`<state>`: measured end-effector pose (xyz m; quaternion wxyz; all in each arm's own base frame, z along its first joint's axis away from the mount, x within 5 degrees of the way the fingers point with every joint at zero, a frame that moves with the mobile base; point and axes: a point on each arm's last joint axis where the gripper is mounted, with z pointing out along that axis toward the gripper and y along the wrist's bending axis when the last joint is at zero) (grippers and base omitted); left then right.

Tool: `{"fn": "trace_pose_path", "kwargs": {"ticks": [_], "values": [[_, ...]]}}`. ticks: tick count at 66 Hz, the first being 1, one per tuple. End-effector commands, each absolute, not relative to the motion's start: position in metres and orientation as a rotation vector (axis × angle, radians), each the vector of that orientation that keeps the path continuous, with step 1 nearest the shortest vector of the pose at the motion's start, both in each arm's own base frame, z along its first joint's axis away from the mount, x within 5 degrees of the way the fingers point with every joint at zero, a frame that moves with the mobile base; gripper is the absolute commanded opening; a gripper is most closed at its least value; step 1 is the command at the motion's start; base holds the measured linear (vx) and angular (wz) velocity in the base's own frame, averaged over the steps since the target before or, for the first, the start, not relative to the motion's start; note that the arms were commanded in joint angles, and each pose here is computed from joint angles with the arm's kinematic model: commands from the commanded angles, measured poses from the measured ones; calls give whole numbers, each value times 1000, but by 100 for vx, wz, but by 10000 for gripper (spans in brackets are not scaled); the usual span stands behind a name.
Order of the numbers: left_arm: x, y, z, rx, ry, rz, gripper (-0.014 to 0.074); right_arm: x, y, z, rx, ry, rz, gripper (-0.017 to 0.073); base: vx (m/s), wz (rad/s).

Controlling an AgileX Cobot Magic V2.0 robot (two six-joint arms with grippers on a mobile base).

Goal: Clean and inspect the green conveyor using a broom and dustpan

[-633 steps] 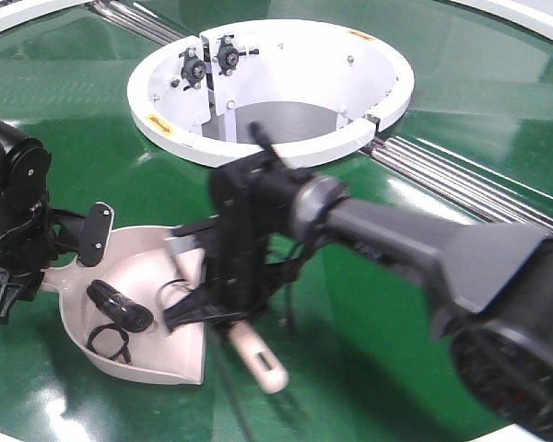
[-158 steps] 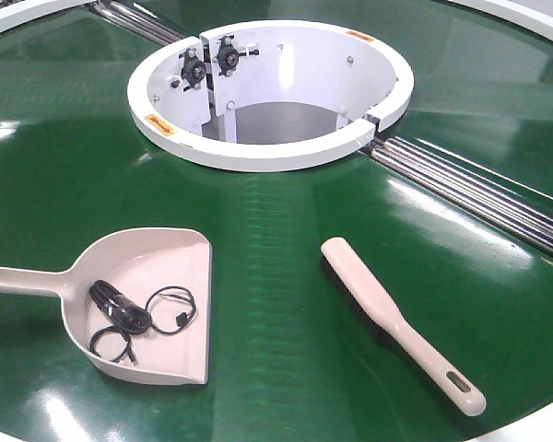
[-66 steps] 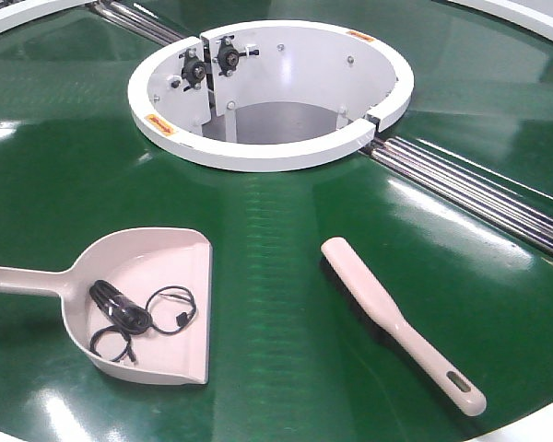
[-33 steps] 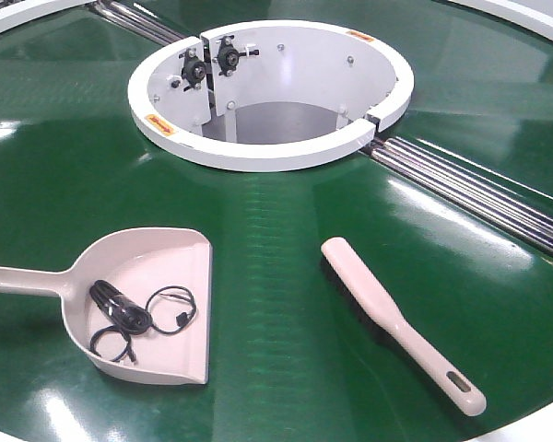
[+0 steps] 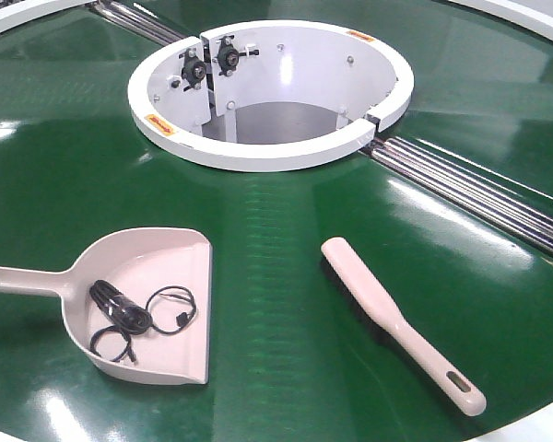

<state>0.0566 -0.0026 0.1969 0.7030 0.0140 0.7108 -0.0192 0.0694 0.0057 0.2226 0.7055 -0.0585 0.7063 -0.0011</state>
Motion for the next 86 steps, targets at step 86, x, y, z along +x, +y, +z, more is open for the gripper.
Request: {"fn": "trace_pose_path", "kwargs": {"ticks": [86], "values": [[56,-3,201,28,1512,-47,-6,55,4,206,-118,1460,-9,-9,0,0]]}}
